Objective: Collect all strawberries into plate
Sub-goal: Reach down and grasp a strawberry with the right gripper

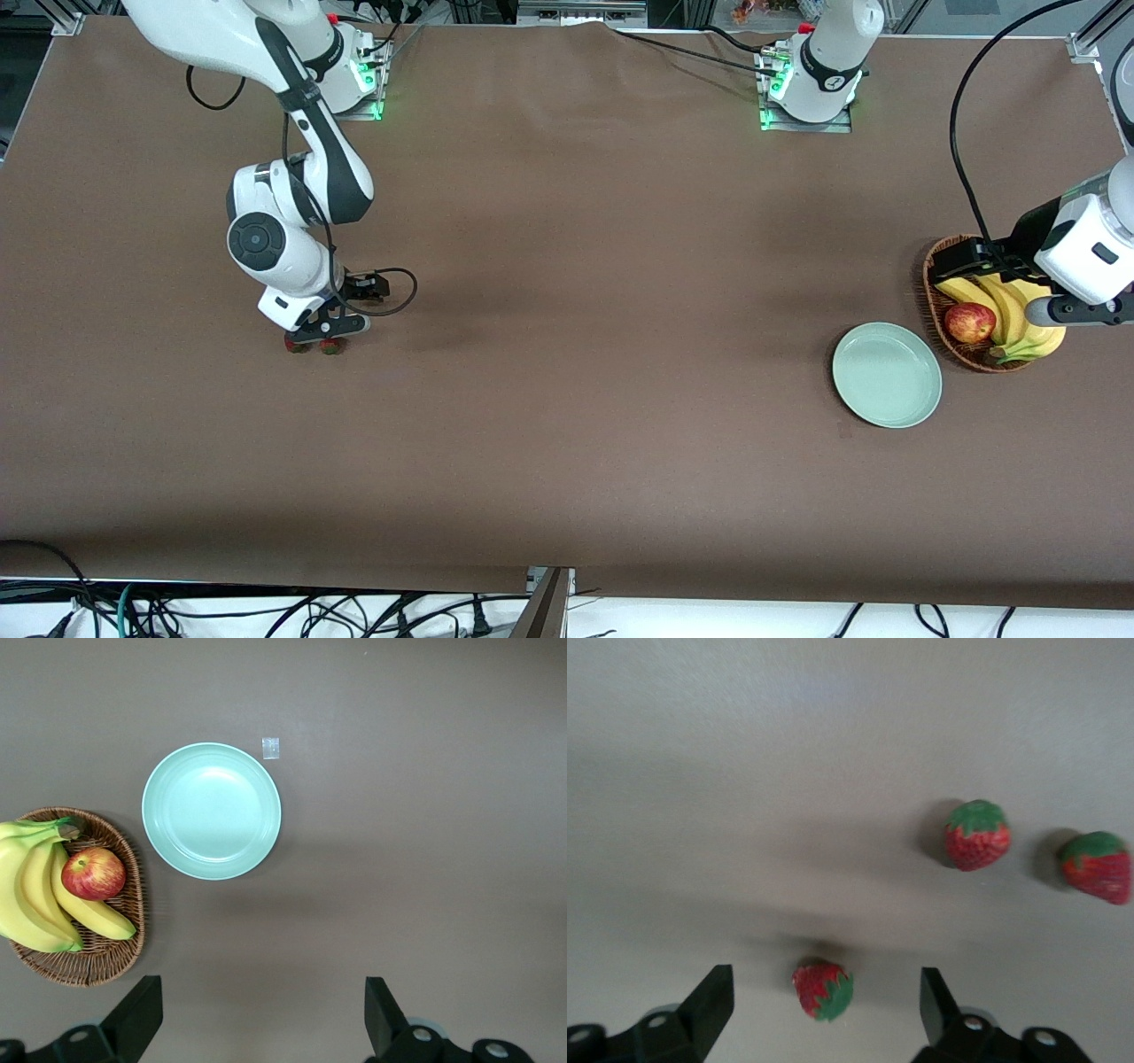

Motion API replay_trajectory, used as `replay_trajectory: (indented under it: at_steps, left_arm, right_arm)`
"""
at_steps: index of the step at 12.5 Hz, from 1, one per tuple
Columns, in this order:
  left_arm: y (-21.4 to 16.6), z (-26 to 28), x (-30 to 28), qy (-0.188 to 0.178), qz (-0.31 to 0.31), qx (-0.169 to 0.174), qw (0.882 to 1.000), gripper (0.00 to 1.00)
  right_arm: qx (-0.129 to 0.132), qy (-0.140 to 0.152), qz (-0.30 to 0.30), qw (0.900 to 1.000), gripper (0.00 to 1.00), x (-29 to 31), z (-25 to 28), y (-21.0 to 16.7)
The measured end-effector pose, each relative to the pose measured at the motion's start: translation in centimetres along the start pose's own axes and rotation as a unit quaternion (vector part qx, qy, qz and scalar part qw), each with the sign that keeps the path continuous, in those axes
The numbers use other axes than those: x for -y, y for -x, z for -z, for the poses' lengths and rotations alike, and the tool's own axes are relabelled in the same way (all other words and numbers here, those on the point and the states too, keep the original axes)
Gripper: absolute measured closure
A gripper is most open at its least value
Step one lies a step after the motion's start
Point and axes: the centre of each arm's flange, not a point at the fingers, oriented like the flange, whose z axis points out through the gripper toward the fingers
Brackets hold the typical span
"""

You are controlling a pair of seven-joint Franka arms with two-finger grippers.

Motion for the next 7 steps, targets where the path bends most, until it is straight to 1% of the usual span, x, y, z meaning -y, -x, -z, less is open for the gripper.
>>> replay_trajectory:
  at_steps: [2,5,6,7]
  left_arm:
    - [-0.1,0.0,0.8,0.001,0.008,0.0,1.0,0.0]
    - [-0.4,-0.4,2.1,0.001,0.019,0.004,1.0,0.0]
    - [-0.5,-0.5,2.1,0.001,0.018,0.005,1.0,0.0]
    - [-0.5,-0.6,2.0,0.002,0.017,0.006,1.0,0.0]
  right_arm:
    - [0.014,0.0,-0.003,1.0,0.08,-0.1,-2.5,0.5]
    - [0.024,0.0,-0.005,1.0,0.12,-0.1,-3.5,1.2]
    - [0.025,0.0,-0.005,1.0,0.22,-0.1,-3.5,1.3]
    - [0.025,-0.001,-0.006,1.0,0.29,-0.1,-3.5,1.3]
